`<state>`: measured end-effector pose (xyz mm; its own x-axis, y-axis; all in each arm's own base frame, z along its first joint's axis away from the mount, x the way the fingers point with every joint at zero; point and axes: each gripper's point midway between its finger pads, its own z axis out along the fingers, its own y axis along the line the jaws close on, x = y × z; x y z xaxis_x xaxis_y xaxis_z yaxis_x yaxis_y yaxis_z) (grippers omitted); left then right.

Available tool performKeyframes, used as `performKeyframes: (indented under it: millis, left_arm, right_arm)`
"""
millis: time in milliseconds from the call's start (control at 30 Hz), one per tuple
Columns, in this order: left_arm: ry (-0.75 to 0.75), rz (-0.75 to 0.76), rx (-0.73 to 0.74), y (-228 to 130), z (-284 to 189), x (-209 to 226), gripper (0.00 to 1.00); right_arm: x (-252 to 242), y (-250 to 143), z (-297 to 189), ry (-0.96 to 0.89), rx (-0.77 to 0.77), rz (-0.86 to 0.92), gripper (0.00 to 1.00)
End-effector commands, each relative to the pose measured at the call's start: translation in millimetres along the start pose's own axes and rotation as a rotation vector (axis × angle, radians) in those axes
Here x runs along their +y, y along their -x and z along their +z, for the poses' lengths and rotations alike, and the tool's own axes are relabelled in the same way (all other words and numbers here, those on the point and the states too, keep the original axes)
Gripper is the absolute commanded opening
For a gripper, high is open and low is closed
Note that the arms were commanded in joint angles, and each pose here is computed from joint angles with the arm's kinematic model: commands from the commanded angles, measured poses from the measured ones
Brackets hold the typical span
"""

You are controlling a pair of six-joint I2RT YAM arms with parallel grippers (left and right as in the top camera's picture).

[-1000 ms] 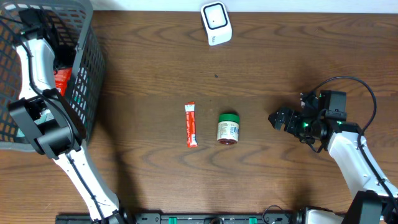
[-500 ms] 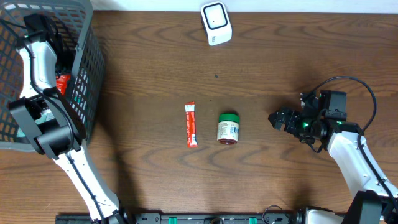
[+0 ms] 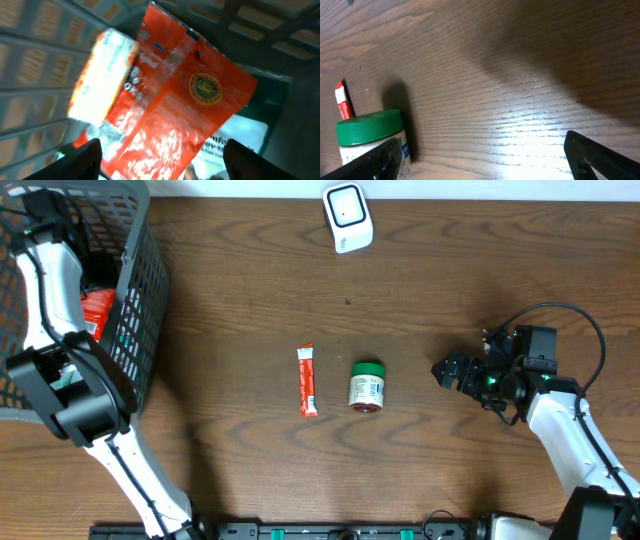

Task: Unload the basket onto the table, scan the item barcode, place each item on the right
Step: 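Move the left gripper into the basket and grasp the red snack packet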

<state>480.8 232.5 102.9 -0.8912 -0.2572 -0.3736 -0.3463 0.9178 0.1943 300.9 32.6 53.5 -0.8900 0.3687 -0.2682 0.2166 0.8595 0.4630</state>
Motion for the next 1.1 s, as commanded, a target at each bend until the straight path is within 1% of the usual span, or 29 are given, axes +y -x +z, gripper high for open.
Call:
performKeyframes:
  millis: [0, 233, 533, 567, 633, 700, 767, 800, 867, 900, 1000, 1067]
  left_arm:
    - [0.004, -0.017, 0.041, -14.4, 5.3, 2.7, 0.79]
    - [0.002, -0.015, 0.092, -42.5, 36.4, 0.1, 0.83]
    - [0.008, -0.03, 0.084, -63.8, 70.3, -1.2, 0.82]
    - [0.009, -0.03, 0.082, -65.7, 72.9, -1.8, 0.79]
    - [0.009, -0.031, 0.08, -67.0, 75.0, -2.2, 0.61]
    - [0.009, -0.032, 0.076, -65.8, 75.0, -2.2, 0.48]
    - [0.01, -0.036, 0.069, -63.5, 74.5, -1.8, 0.38]
    - [0.01, -0.037, 0.066, -62.7, 74.5, -1.7, 0.26]
    - [0.011, -0.037, 0.064, -62.2, 74.1, -1.6, 0.11]
    - [0.011, -0.037, 0.063, -61.8, 73.6, -1.5, 0.07]
    - [0.014, -0.046, 0.036, -53.2, 64.4, 1.3, 0.08]
    - [0.019, -0.074, -0.006, -41.0, 48.7, 5.4, 0.07]
  right_arm:
    - [2.6, 7.5, -5.6, 0.009, -0.025, 0.01, 0.99]
    - [2.6, 7.5, -5.6, 0.009, -0.025, 0.01, 0.99]
    - [2.6, 7.5, -5.6, 0.009, -0.025, 0.01, 0.99]
    - [2.6, 7.5, -5.6, 0.009, -0.025, 0.01, 0.99]
    - [2.6, 7.5, -5.6, 0.009, -0.025, 0.01, 0.99]
    - [2.6, 7.5, -5.6, 0.009, -0.025, 0.01, 0.99]
    - [2.6, 7.5, -5.6, 0.009, -0.025, 0.01, 0.99]
    - [2.6, 7.5, -5.6, 0.009, -0.025, 0.01, 0.99]
    - [2.6, 7.5, -5.6, 0.009, -0.025, 0.01, 0.99]
    - [2.6, 7.5, -5.6, 0.009, -0.025, 0.01, 0.99]
    - [2.6, 7.5, -5.6, 0.009, -0.025, 0.01, 0.99]
    - [2.6, 7.5, -5.6, 0.009, -0.025, 0.01, 0.99]
